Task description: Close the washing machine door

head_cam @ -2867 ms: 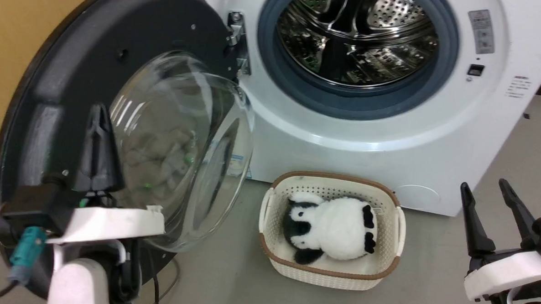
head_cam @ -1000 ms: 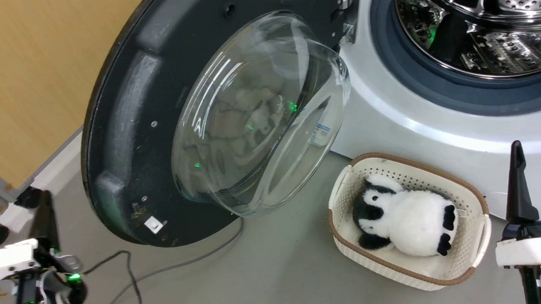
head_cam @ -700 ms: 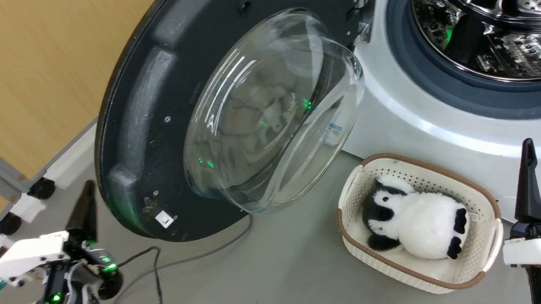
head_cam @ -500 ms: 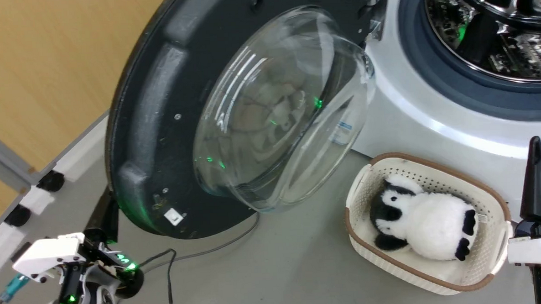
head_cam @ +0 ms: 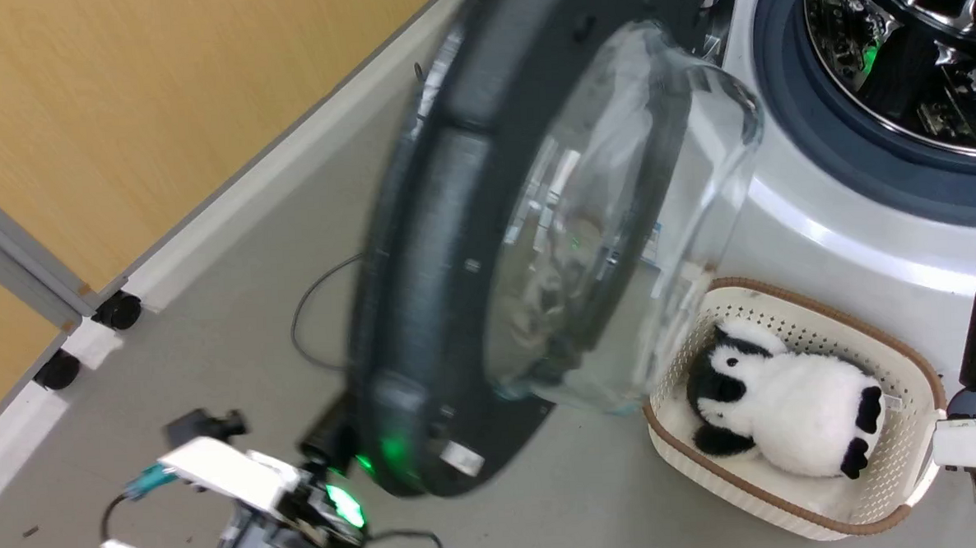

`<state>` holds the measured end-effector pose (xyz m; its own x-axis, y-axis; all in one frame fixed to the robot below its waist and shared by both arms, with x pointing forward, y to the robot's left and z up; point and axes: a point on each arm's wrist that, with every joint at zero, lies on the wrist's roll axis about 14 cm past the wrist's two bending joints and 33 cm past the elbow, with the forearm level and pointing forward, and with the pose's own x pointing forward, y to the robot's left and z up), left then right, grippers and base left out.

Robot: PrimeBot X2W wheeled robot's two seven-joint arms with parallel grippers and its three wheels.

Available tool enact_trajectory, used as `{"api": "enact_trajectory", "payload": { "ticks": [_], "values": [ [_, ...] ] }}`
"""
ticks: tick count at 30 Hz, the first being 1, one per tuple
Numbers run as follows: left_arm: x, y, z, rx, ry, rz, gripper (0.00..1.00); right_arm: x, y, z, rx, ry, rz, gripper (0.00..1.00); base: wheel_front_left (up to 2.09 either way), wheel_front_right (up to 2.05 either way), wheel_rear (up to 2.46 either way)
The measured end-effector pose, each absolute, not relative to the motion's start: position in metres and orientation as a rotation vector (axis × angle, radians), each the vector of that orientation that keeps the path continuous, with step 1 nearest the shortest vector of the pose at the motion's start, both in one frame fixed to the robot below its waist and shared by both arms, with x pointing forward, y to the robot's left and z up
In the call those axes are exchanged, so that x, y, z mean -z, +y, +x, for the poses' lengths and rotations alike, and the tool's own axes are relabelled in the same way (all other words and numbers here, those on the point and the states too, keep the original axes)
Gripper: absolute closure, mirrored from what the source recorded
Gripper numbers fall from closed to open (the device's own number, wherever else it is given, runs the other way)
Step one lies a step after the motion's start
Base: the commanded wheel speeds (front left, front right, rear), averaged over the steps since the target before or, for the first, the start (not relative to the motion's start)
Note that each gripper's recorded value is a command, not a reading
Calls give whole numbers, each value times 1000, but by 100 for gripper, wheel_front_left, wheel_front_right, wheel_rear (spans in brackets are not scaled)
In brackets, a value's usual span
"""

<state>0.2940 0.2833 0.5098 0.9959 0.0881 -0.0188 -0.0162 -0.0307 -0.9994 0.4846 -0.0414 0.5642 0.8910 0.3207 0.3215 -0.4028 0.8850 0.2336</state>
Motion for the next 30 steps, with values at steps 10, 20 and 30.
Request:
{"api": "enact_trajectory", "payload": {
  "ticks": [10, 20, 30],
  "values": [
    [-528, 191, 308, 199, 138, -1519, 100, -573, -62, 481, -334, -305, 298, 0, 0, 0, 0],
    [-534, 93, 337, 490, 368, -1477, 100, -572, -147, 462, -132, -317, 262, 0, 0, 0, 0],
    [-541, 21, 361, 695, 498, -1432, 100, -570, -222, 429, 59, -321, 222, 0, 0, 0, 0]
  ]
}}
